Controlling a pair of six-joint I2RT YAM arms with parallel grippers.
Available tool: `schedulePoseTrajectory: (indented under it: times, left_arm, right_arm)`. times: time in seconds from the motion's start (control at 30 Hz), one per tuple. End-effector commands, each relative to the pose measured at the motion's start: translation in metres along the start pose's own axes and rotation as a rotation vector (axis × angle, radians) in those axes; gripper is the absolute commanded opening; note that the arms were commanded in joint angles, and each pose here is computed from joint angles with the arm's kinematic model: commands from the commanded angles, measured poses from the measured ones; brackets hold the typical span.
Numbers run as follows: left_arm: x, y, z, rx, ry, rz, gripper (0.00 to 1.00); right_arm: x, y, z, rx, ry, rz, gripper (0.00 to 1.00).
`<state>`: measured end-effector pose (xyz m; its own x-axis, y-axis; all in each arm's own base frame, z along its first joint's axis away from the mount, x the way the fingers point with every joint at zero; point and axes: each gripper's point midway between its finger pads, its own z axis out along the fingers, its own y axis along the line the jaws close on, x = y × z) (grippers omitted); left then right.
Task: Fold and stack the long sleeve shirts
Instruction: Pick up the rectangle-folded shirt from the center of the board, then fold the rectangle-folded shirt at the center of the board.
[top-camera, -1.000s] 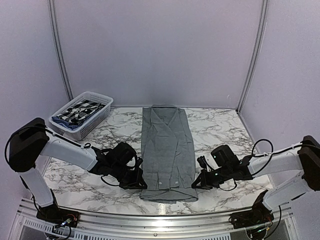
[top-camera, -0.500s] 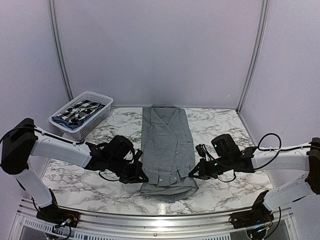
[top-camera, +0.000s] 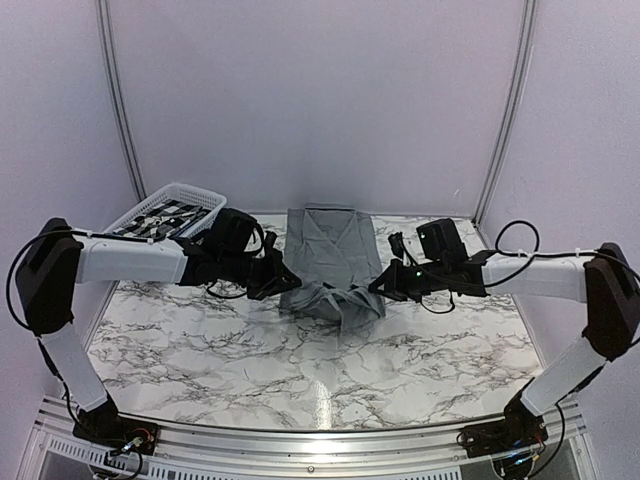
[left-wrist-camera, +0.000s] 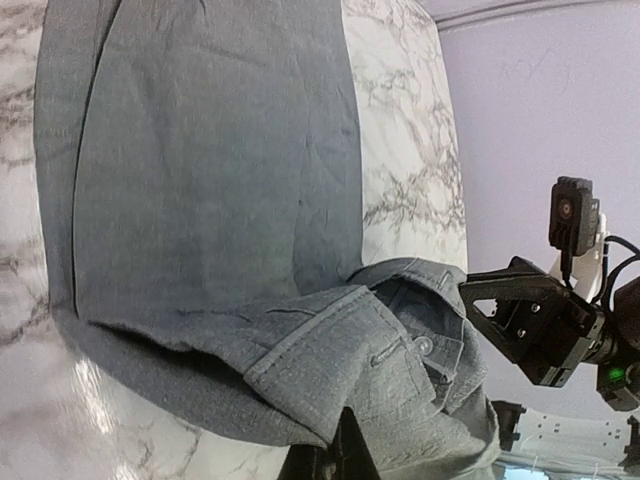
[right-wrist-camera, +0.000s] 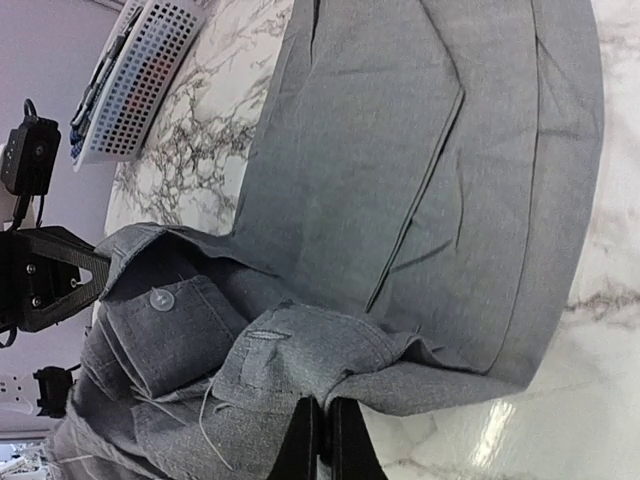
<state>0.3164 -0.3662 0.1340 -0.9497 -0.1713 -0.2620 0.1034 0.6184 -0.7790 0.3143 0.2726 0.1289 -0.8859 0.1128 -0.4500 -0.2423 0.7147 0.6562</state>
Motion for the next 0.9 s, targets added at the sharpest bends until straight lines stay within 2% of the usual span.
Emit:
schedulePoseTrajectory:
  times: [0.0, 0.17, 0.33, 0.43, 0.63, 0.87]
  left_arm:
    - [-0.054, 0.006, 0.015, 0.009, -0.066, -0.019, 0.0]
    - [-0.089, 0.032, 0.053, -0.009, -0.078, -0.052, 0.0]
    - [-0.102, 0.063, 0.079, -0.037, -0.096, -0.088, 0.0]
    - [-0.103, 0.071, 0.086, -0.035, -0.097, -0.101, 0.0]
    - [-0.084, 0.083, 0.089, -0.053, -0.052, -0.122, 0.0]
    - [-0.032, 0.093, 0.073, -0.113, -0.011, -0.144, 0.0]
  right_arm:
    - [-0.057, -0.002, 0.019, -0.042, -0.099, -0.023, 0.0]
    - [-0.096, -0.029, 0.057, -0.017, -0.125, 0.006, 0.0]
    - [-0.099, -0.072, 0.1, 0.006, -0.087, 0.073, 0.0]
    - [-0.098, -0.085, 0.111, 0.007, -0.07, 0.097, 0.0]
    - [-0.089, -0.09, 0.106, 0.031, -0.06, 0.1, 0.0]
    - [-0.051, -0.092, 0.09, 0.013, -0.008, 0.12, 0.0]
